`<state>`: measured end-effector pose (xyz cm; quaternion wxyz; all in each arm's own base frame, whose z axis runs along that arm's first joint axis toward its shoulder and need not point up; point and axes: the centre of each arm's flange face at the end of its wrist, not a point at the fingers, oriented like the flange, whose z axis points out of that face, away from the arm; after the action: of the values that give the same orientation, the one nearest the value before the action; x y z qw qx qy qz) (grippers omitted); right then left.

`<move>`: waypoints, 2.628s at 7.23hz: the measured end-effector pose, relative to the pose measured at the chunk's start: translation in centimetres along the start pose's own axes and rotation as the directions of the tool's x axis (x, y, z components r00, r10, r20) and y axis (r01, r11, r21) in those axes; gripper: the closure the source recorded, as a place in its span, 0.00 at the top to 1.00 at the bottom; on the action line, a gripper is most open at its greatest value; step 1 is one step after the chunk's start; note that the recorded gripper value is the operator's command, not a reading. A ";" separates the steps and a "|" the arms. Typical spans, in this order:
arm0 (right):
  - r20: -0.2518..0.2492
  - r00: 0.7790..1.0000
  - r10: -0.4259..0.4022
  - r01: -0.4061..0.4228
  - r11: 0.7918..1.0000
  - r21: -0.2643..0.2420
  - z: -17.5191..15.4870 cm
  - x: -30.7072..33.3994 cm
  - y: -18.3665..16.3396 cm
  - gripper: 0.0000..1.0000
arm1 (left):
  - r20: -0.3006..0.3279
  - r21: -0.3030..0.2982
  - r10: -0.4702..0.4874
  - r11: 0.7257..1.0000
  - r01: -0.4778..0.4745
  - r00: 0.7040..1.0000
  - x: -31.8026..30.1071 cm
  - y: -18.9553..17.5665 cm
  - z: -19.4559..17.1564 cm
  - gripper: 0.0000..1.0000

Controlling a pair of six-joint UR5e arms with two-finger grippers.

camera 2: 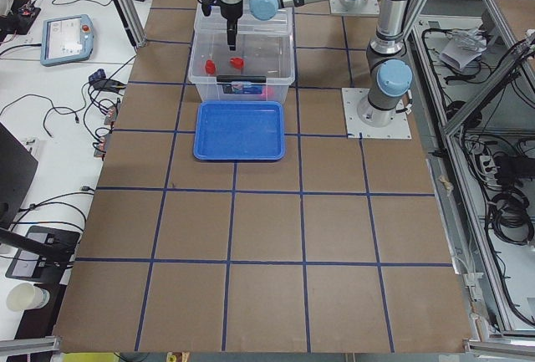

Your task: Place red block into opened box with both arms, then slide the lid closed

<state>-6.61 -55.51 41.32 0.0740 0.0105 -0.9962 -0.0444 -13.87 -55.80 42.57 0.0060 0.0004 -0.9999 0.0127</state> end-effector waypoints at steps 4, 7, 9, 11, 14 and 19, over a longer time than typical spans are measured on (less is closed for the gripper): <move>-0.010 0.998 0.055 -0.055 0.998 -0.006 2.7 3.7 -0.2 1.00 | 0.003 -0.021 0.016 1.000 -0.016 1.000 0.3 3.7 -10.6 1.00; 0.009 0.996 0.094 -0.093 0.995 -0.027 5.7 4.8 0.5 1.00 | -0.017 -0.065 0.045 0.997 -0.046 0.999 1.5 5.7 -8.9 1.00; 0.013 0.996 0.086 -0.086 0.996 -0.019 6.0 4.1 0.3 1.00 | -0.019 -0.062 0.058 0.996 -0.059 0.998 1.6 6.2 -9.0 1.00; 0.012 0.998 0.058 -0.058 0.998 -0.013 5.8 2.0 -0.2 1.00 | -0.017 -0.046 0.068 0.997 -0.069 0.998 1.4 6.7 -9.7 1.00; 0.008 0.999 0.052 -0.052 0.999 -0.013 5.4 -1.7 -0.7 1.00 | -0.017 -0.043 0.063 0.997 -0.064 0.998 1.0 6.7 -9.8 1.00; -0.006 0.997 0.078 -0.078 0.997 0.009 4.0 -11.3 -1.0 1.00 | -0.007 -0.021 0.061 0.998 -0.061 0.998 0.9 6.3 -9.6 1.00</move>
<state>3.99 -55.85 35.60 0.0788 -0.0278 -0.9958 -0.0373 -14.65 -49.21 52.05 0.0086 -0.0301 -0.9995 0.0023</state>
